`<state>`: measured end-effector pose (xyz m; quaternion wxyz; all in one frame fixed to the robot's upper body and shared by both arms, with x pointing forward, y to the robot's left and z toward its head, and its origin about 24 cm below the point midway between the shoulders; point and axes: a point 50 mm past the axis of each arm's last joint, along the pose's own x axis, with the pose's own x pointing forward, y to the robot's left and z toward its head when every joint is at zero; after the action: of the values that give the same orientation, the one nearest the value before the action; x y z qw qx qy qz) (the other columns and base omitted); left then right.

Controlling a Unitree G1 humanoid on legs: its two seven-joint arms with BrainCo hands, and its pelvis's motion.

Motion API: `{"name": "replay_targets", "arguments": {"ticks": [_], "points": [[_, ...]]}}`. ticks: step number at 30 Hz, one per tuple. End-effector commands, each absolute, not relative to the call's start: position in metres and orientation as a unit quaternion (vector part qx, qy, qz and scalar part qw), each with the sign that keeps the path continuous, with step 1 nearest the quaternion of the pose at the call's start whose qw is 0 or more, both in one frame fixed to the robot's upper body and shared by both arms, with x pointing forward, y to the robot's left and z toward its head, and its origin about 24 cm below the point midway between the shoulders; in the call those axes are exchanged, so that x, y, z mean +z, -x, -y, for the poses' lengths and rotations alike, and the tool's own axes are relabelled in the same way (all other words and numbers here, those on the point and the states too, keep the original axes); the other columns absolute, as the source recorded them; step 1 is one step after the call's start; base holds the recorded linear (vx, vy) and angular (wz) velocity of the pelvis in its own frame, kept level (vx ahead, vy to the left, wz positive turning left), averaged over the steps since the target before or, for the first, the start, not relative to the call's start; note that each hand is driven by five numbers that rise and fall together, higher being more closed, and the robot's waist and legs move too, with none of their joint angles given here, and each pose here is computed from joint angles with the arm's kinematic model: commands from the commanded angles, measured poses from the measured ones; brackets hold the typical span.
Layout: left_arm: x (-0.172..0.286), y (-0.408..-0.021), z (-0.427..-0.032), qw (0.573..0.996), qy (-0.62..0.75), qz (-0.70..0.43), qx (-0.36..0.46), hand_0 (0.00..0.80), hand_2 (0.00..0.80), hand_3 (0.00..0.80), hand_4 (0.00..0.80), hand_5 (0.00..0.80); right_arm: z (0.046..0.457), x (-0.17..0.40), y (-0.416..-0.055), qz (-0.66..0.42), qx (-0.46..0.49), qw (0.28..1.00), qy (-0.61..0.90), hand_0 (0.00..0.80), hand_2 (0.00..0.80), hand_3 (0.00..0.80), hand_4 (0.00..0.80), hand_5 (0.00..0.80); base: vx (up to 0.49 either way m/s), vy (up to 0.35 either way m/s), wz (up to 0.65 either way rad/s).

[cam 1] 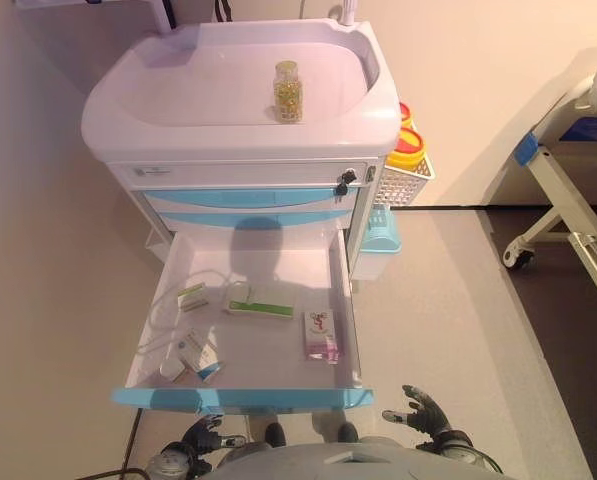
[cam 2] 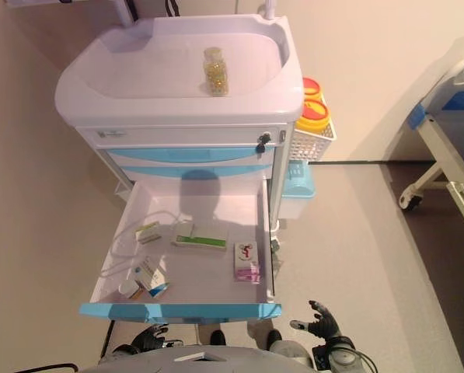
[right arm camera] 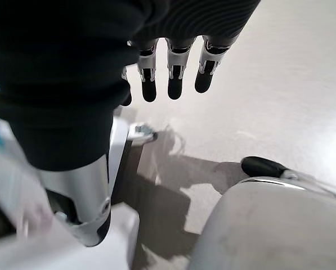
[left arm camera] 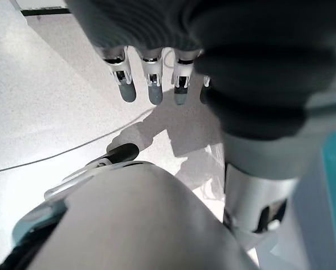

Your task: Open the drawer and pick up the medicine

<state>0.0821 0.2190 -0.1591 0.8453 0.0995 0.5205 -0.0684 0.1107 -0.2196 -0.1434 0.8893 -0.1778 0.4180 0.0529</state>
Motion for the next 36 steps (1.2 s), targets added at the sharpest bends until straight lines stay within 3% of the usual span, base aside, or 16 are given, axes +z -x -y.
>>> {"name": "replay_targets", "arguments": {"ticks": [1, 9, 20, 29, 36], "points": [[-0.154, -0.102, -0.221, 0.863, -0.096, -0.493, -0.06, 0.0, 0.0, 0.0, 0.0, 0.0, 0.213, -0.13, -0.14, -0.352, 0.108, 0.905, 0.215, 0.0, 0.0, 0.0, 0.0, 0.0, 0.025, -0.013, 0.03], [-0.14, -0.131, -0.221, 0.898, -0.092, -0.424, -0.065, 0.0, 0.0, 0.0, 0.0, 0.0, 0.218, -0.12, -0.155, -0.321, 0.128, 0.906, 0.246, 0.0, 0.0, 0.0, 0.0, 0.0, 0.006, -0.005, 0.01], [-0.057, -0.242, -0.217, 0.966, -0.171, -0.181, -0.072, 0.0, 0.0, 0.0, 0.0, 0.0, 0.226, -0.082, -0.208, -0.229, 0.131, 0.919, 0.292, 0.0, 0.0, 0.0, 0.0, 0.0, -0.081, 0.022, -0.09], [0.037, -0.307, -0.256, 0.962, -0.264, -0.06, -0.029, 0.0, 0.0, 0.0, 0.0, 0.0, 0.228, -0.061, -0.226, -0.195, 0.133, 0.918, 0.318, 0.0, 0.0, 0.0, 0.0, 0.0, -0.007, 0.062, -0.16], [0.134, -0.354, -0.306, 0.947, -0.313, -0.029, 0.071, 0.0, 0.0, 0.0, 0.0, 0.0, 0.229, -0.051, -0.232, -0.176, 0.121, 0.923, 0.32, 0.0, 0.0, 0.0, 0.0, 0.0, 0.001, 0.058, -0.23]]}}
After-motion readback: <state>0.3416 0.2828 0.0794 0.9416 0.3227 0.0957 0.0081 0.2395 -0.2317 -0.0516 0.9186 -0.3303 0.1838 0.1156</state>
